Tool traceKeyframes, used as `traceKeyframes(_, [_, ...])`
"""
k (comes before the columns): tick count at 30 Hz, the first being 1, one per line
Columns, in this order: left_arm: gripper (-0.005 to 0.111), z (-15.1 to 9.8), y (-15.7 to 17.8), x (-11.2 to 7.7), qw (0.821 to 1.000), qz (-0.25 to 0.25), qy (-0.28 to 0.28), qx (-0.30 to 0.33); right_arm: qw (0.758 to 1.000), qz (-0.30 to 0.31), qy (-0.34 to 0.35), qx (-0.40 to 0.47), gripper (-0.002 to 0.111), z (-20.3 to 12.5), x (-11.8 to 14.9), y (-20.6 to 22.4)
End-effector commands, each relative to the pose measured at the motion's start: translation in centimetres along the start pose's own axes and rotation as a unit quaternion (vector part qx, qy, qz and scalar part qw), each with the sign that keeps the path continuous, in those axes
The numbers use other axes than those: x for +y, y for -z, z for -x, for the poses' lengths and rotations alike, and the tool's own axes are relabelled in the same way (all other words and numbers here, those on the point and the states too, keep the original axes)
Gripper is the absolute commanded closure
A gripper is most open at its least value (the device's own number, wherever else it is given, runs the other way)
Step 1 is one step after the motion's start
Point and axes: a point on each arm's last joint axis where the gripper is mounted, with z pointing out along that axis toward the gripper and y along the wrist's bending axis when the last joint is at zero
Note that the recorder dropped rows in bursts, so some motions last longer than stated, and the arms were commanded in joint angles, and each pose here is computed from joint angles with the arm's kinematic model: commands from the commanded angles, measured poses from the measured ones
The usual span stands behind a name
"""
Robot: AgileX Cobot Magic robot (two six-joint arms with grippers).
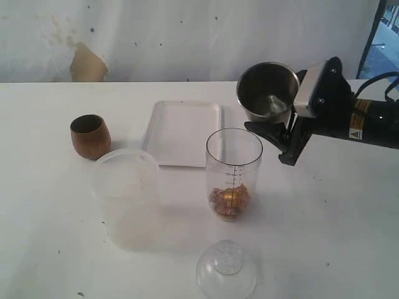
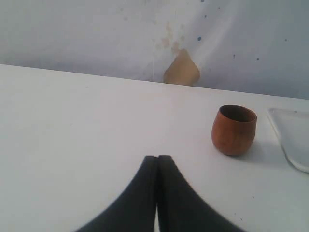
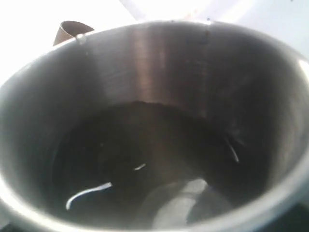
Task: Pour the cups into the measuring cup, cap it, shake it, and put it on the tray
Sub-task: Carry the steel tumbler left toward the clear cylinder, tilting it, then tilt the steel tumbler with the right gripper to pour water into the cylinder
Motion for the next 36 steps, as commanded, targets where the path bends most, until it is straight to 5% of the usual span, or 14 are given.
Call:
traceKeyframes(1, [0.107, -0.07, 0.01, -0.01, 1.000, -0.001, 0.006, -0.003, 0.999, -0.015, 0.034, -0.030, 0.108, 0.99, -0.68, 0.10])
traceKeyframes(36, [0.107, -0.07, 0.01, -0.01, 1.000, -0.001, 0.006, -0.003, 0.992, -0.030, 0.124, -0.011, 0.108, 0.87, -0.90, -0.15])
